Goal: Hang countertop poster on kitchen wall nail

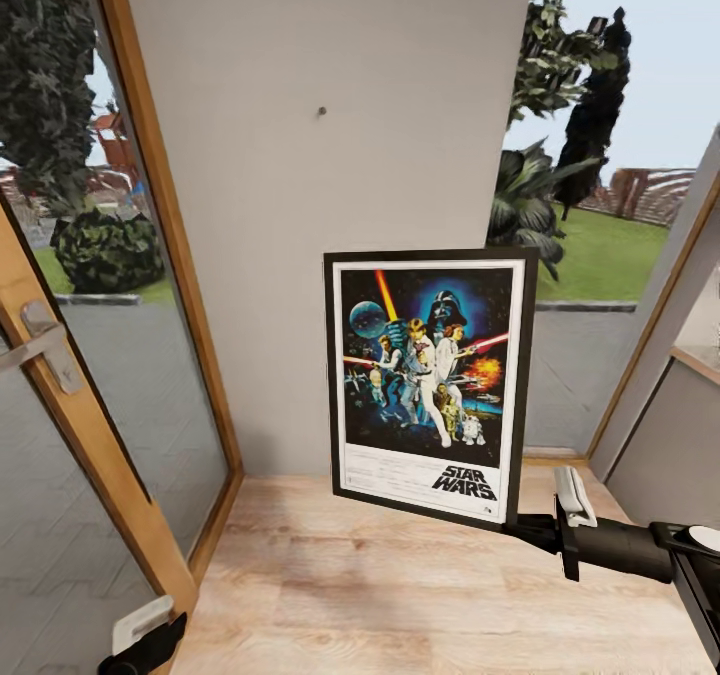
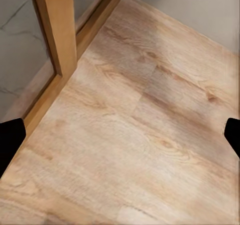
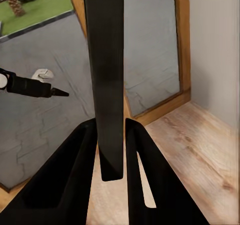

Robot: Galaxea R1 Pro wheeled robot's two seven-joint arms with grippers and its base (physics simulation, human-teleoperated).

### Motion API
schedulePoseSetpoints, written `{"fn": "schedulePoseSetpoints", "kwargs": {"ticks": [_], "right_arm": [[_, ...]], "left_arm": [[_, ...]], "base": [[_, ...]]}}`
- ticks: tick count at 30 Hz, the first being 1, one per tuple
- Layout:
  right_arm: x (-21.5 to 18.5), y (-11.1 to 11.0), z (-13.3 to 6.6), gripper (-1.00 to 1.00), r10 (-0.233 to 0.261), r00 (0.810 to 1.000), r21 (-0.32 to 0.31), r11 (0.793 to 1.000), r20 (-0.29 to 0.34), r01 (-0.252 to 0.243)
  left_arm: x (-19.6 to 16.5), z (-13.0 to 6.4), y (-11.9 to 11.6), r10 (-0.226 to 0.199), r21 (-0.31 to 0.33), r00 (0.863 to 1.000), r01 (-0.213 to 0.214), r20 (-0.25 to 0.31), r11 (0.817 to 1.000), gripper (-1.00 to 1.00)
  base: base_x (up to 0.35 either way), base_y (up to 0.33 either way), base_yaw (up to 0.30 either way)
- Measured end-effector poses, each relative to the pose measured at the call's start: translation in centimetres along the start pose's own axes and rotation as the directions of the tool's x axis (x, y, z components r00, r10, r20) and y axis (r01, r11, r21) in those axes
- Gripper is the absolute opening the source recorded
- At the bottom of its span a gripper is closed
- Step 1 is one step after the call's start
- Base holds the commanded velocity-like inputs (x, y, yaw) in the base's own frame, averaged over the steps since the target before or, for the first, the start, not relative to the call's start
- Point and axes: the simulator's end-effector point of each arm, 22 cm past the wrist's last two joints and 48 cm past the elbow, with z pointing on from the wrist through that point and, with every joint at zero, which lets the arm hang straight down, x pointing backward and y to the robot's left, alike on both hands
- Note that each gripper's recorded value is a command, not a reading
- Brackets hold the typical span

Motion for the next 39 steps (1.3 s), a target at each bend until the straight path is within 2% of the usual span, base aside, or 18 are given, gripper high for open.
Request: {"fn": "schedulePoseSetpoints", "kwargs": {"ticks": [12,14,16,17,20,21,30,32,33,36,37,39], "right_arm": [[0.0,0.0,0.0,-1.00,0.000,1.000,0.001,1.000,0.001,0.000],[0.0,0.0,0.0,-1.00,0.001,1.000,0.002,1.000,0.001,-0.001],[-0.1,0.0,-0.1,-1.00,0.001,1.000,0.001,1.000,0.001,-0.001],[-0.1,0.0,-0.1,-1.00,0.001,1.000,0.002,1.000,0.002,-0.001],[-0.1,0.0,-0.1,-1.00,0.001,1.000,0.001,1.000,0.002,-0.001],[-0.2,0.0,-0.1,-1.00,-0.005,1.000,0.000,1.000,0.002,0.005],[-1.8,0.1,0.1,-1.00,-0.048,0.999,0.001,0.999,0.013,0.048],[-5.4,-0.4,0.2,-1.00,-0.073,0.994,-0.007,0.997,0.085,0.074],[-10.4,-0.3,0.1,-1.00,-0.050,0.986,-0.033,0.998,0.160,0.056],[-14.6,-0.2,0.3,-1.00,-0.078,0.978,-0.049,0.995,0.194,0.089],[-17.3,0.1,0.7,-1.00,-0.087,0.975,-0.069,0.992,0.203,0.103],[-18.9,0.2,0.8,-1.00,-0.096,0.973,-0.076,0.991,0.210,0.114]], "left_arm": [[0.1,0.0,0.0,0.002,-0.001,1.000,-0.002,-0.001,1.000,1.00],[1.1,-0.1,0.2,0.000,-0.004,1.000,0.000,-0.023,1.000,1.00],[3.8,-0.6,0.7,-0.002,-0.013,0.997,0.001,-0.079,1.000,1.00],[5.4,-0.9,1.0,0.004,-0.017,0.993,-0.006,-0.115,1.000,1.00],[7.1,-1.4,1.3,0.028,-0.016,0.988,-0.031,-0.154,0.999,1.00],[8.4,-1.7,1.5,0.056,-0.011,0.981,-0.059,-0.183,0.998,1.00],[8.2,-1.8,2.6,0.076,-0.019,0.980,-0.081,-0.183,0.997,1.00],[8.2,-1.8,2.6,0.078,-0.019,0.980,-0.083,-0.184,0.996,1.00],[8.2,-1.8,2.6,0.079,-0.018,0.980,-0.084,-0.184,0.996,1.00],[8.2,-1.8,2.6,0.080,-0.018,0.980,-0.085,-0.184,0.996,1.00],[8.2,-1.8,2.6,0.081,-0.017,0.980,-0.085,-0.184,0.996,1.00],[8.2,-1.8,2.6,0.081,-0.017,0.979,-0.086,-0.185,0.996,1.00]], "base": [[0.001,0.001,-0.033],[0.000,0.000,0.000],[0.000,0.000,0.000],[0.000,0.000,0.000],[0.000,0.000,0.000],[0.000,0.000,0.000],[0.000,0.000,0.000],[0.000,0.000,0.000],[0.000,0.000,0.000],[0.000,0.000,0.000],[0.000,0.000,0.000],[0.000,0.000,0.000]]}}
